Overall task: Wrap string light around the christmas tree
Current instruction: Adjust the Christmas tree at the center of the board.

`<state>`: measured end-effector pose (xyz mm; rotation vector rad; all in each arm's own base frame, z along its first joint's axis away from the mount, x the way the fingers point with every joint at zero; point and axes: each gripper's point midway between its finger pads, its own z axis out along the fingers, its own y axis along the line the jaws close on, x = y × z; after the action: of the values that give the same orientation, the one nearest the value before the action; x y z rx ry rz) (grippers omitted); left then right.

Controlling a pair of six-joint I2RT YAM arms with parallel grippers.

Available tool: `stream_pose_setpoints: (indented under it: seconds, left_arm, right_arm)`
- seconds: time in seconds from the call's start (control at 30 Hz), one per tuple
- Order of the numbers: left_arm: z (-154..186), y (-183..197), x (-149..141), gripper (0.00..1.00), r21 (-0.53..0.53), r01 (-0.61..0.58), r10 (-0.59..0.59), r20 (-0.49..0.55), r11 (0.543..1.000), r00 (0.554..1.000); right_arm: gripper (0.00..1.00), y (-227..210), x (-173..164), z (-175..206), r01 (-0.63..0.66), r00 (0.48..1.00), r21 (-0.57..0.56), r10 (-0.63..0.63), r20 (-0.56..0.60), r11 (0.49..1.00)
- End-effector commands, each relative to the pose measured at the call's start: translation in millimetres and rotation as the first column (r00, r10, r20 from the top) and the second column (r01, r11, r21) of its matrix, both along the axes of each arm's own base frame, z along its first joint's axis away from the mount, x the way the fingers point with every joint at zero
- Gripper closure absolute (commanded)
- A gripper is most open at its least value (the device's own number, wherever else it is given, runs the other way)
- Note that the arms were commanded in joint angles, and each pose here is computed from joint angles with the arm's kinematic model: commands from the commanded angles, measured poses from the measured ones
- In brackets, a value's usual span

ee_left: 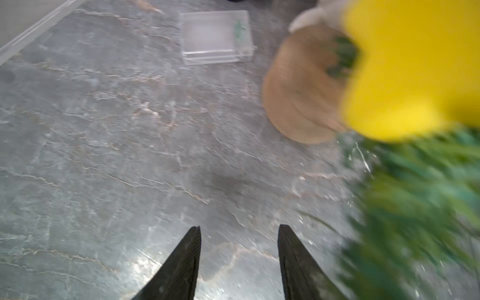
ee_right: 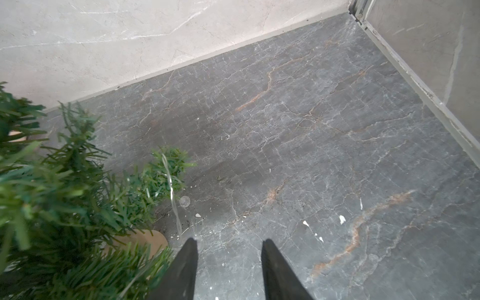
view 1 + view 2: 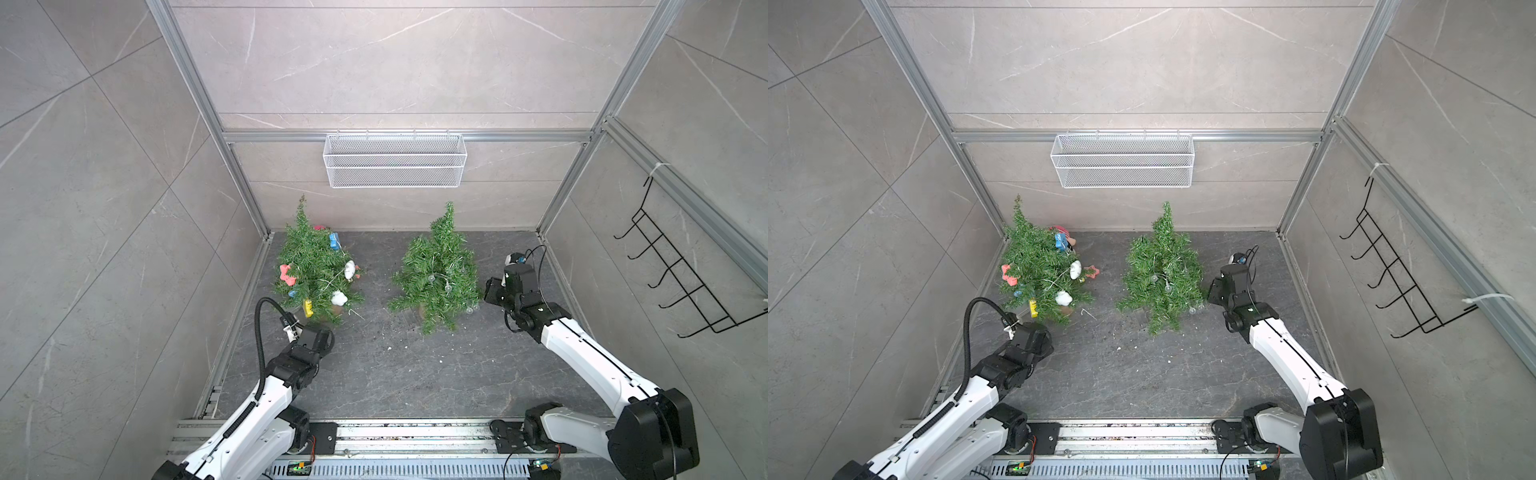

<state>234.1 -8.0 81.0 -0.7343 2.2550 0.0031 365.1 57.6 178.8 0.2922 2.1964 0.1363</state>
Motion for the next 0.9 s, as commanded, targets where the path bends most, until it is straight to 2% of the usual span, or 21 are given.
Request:
stream_pose_setpoints:
  seconds: [0.0, 0.1, 0.2, 0.3, 0.43, 0.57, 0.87]
  left_arm:
    - [8.7, 10.7, 12.7, 0.49, -0.015, -0.035, 0.036, 0.057, 0.999, 0.998]
    - [17.6, 37.1, 11.5, 0.48, 0.062, -0.128, 0.123, 0.084, 0.990, 0.989]
    - [37.8, 61.5, 14.7, 0.48, 0.126, -0.222, 0.201, 0.162, 0.967, 0.966]
    - [58.4, 74.4, 28.1, 0.46, 0.206, -0.254, 0.204, 0.237, 0.945, 0.950]
    - [73.6, 85.9, 44.1, 0.43, 0.353, -0.268, 0.177, 0.269, 0.896, 0.947]
    - [73.1, 81.2, 61.8, 0.42, 0.368, -0.213, 0.093, 0.317, 0.905, 0.944]
    - [70.0, 68.6, 77.0, 0.43, 0.376, -0.108, 0.001, 0.274, 0.920, 0.962]
  right_arm:
    - [0.56, -3.2, 2.0, -6.1, -0.003, 1.000, -0.006, 0.003, -0.003, 1.000]
    - [0.56, -8.0, 3.4, -11.7, 0.006, 1.000, -0.012, -0.007, -0.017, 1.000]
    - [0.54, -16.2, 4.9, -19.0, 0.033, 0.999, -0.017, -0.034, -0.022, 0.999]
    - [0.51, -25.8, 6.8, -25.1, 0.075, 0.997, -0.034, -0.076, -0.008, 0.997]
    - [0.46, -37.7, 9.6, -30.0, 0.121, 0.992, -0.082, -0.117, 0.047, 0.989]
    - [0.43, -45.0, 10.7, -37.0, 0.145, 0.988, -0.108, -0.139, 0.065, 0.983]
    - [0.43, -45.6, 15.8, -48.2, 0.155, 0.987, -0.100, -0.151, 0.048, 0.983]
